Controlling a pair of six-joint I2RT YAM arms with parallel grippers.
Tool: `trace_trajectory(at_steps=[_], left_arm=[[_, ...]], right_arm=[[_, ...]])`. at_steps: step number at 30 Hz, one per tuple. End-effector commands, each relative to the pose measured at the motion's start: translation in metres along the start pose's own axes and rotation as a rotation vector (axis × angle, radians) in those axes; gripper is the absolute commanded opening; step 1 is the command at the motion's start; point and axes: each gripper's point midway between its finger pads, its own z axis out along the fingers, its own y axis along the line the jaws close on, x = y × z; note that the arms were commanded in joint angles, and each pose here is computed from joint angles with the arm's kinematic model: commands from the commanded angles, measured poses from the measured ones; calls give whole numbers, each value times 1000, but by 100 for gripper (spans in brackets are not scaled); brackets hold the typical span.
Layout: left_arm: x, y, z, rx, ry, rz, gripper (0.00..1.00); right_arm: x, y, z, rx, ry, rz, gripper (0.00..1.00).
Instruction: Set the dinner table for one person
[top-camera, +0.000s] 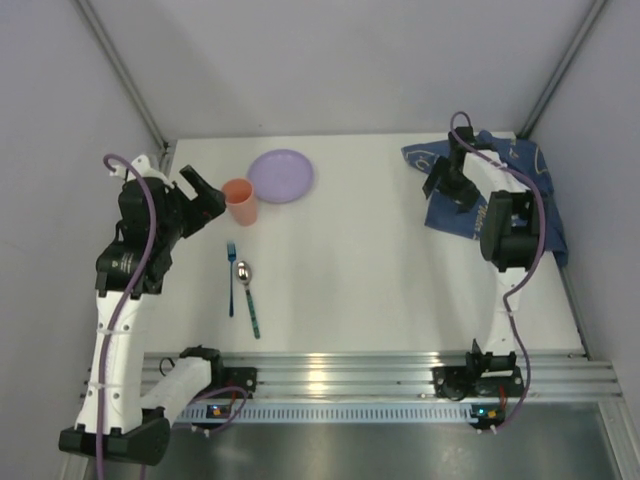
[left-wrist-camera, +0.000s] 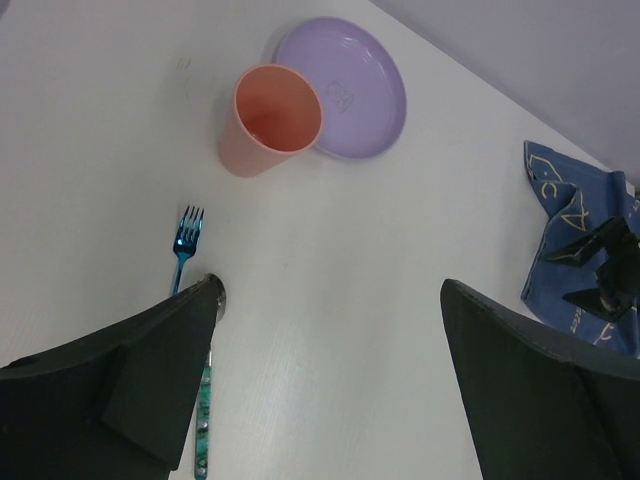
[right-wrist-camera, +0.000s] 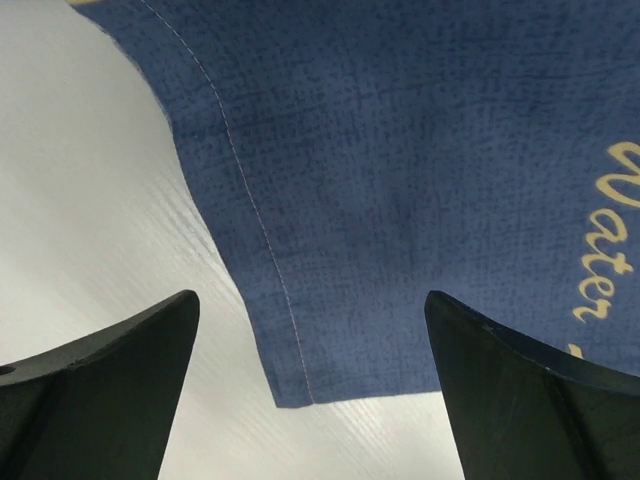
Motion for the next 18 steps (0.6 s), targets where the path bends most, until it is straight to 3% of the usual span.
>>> trace_trajectory(at_steps=[1, 5, 8, 11, 12, 14, 15, 18], left_arm=[[-14, -3, -18, 15, -48, 30, 99], [-15, 0, -18, -1, -52, 43, 99], [-15, 0, -16, -4, -47, 46, 99], [-15, -1, -13, -7, -43, 50, 99], [-15, -1, -13, -8, -41, 52, 99], [-16, 0, -11, -10, -42, 55, 98], [-15, 0, -11, -11, -40, 56, 98], [-14, 1, -9, -13, -36, 64, 99]], right_arm=[[7, 11, -7, -13, 49, -41, 96], [20, 14, 8, 15, 88, -72, 93], [28, 13, 19, 25, 116, -80, 83], [36, 12, 30, 30, 149, -85, 61], [36, 12, 30, 31, 152, -89, 49], [41, 10, 37, 38, 169, -92, 34], [43, 11, 37, 39, 176, -95, 21], [48, 9, 40, 39, 197, -101, 0]])
